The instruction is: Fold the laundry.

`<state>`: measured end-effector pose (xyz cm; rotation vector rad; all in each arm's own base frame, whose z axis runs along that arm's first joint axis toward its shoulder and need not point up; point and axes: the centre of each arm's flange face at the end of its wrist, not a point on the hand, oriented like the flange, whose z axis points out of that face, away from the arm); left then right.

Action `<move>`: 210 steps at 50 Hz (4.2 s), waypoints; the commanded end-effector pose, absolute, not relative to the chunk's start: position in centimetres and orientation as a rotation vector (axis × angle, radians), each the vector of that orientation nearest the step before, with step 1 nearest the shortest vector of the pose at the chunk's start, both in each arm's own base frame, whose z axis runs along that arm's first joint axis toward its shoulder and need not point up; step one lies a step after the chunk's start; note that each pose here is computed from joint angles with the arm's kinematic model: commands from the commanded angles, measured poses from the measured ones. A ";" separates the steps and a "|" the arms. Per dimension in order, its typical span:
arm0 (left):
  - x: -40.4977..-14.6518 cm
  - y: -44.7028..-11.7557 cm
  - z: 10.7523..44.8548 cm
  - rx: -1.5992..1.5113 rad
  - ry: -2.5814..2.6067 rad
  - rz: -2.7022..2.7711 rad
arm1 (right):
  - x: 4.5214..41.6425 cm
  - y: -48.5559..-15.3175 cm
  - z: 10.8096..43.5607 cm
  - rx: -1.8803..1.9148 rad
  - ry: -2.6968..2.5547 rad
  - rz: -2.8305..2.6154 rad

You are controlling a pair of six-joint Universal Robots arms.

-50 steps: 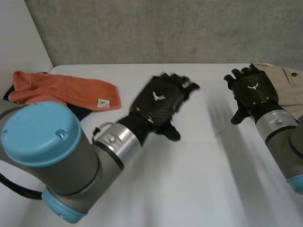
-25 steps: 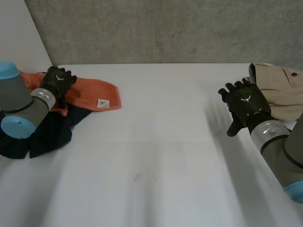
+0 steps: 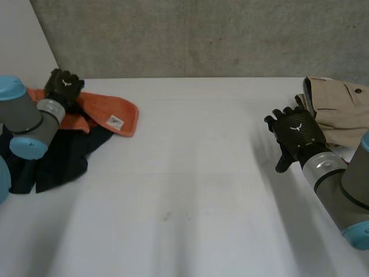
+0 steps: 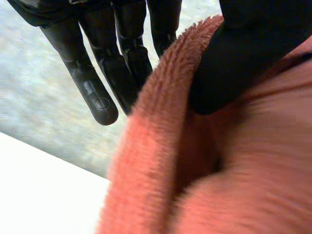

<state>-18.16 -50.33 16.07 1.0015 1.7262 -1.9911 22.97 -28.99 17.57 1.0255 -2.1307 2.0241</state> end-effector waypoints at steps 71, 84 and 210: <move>-14.4 -39.6 15.2 1.160 1.936 -1.821 | 32.3 -12.7 12.6 1.845 -2.163 1.690; -16.6 -38.5 17.2 1.171 1.917 -1.919 | 33.2 -14.1 12.2 1.779 -2.103 1.814; -24.6 -22.1 20.9 0.862 2.328 -2.017 | 18.2 -34.3 17.0 0.794 -2.096 1.910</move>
